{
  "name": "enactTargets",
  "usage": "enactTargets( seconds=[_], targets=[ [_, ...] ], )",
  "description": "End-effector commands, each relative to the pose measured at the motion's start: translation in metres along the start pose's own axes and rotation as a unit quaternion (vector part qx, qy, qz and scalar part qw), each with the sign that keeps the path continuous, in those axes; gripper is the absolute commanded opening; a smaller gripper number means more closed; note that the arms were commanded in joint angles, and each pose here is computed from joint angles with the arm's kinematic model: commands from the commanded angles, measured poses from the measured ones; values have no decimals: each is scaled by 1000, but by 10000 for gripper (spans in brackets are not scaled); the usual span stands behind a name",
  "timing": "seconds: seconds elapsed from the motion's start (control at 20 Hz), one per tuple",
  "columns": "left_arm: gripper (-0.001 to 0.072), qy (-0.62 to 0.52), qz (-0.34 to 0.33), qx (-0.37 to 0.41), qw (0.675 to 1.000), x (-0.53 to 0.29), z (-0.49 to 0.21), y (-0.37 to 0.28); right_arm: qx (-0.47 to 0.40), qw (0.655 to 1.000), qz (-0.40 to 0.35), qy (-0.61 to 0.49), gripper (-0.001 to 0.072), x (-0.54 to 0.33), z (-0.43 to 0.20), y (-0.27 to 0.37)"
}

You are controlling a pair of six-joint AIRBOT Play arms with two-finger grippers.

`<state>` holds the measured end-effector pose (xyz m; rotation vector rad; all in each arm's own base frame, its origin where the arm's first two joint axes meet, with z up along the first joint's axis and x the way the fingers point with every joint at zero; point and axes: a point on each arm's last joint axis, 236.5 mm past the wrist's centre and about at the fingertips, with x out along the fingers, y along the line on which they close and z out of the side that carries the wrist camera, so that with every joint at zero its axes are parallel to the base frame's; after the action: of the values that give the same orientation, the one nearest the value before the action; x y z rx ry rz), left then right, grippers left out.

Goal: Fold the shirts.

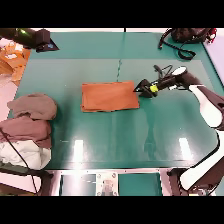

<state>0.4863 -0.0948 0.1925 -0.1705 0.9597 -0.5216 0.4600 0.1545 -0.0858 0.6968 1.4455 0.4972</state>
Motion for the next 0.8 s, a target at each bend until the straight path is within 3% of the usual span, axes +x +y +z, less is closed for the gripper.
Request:
enactTargets(
  seconds=[0.0, 0.05, 0.1, 0.15, 0.4, 0.6, 0.75],
  targets=[
    [29, 18, 79, 6, 997, -3, -8, 37, -24, 998, 42, 32, 583, 48, -19, 31],
    [28, 22, 97, 8, 995, -5, -10, 46, -34, 998, 46, 24, 480, 53, -16, 43],
    [28, 25, 116, 14, 993, -7, -11, 55, -47, 998, 48, 16, 224, 52, -10, 54],
    [28, 28, 137, 16, 990, -10, -12, 64, -59, 997, 53, 6, 21, 46, -2, 63],
    [28, 32, 160, 18, 986, -13, -14, 74, -59, 991, 51, -107, 13, -65, 59, 62],
    [28, 33, 159, 17, 987, -13, -14, 74, 27, 972, -19, -232, 12, -220, 78, -34],
    [28, 33, 159, 17, 987, -13, -14, 74, 110, 936, -42, -331, 12, -334, 51, -111]
  ],
)
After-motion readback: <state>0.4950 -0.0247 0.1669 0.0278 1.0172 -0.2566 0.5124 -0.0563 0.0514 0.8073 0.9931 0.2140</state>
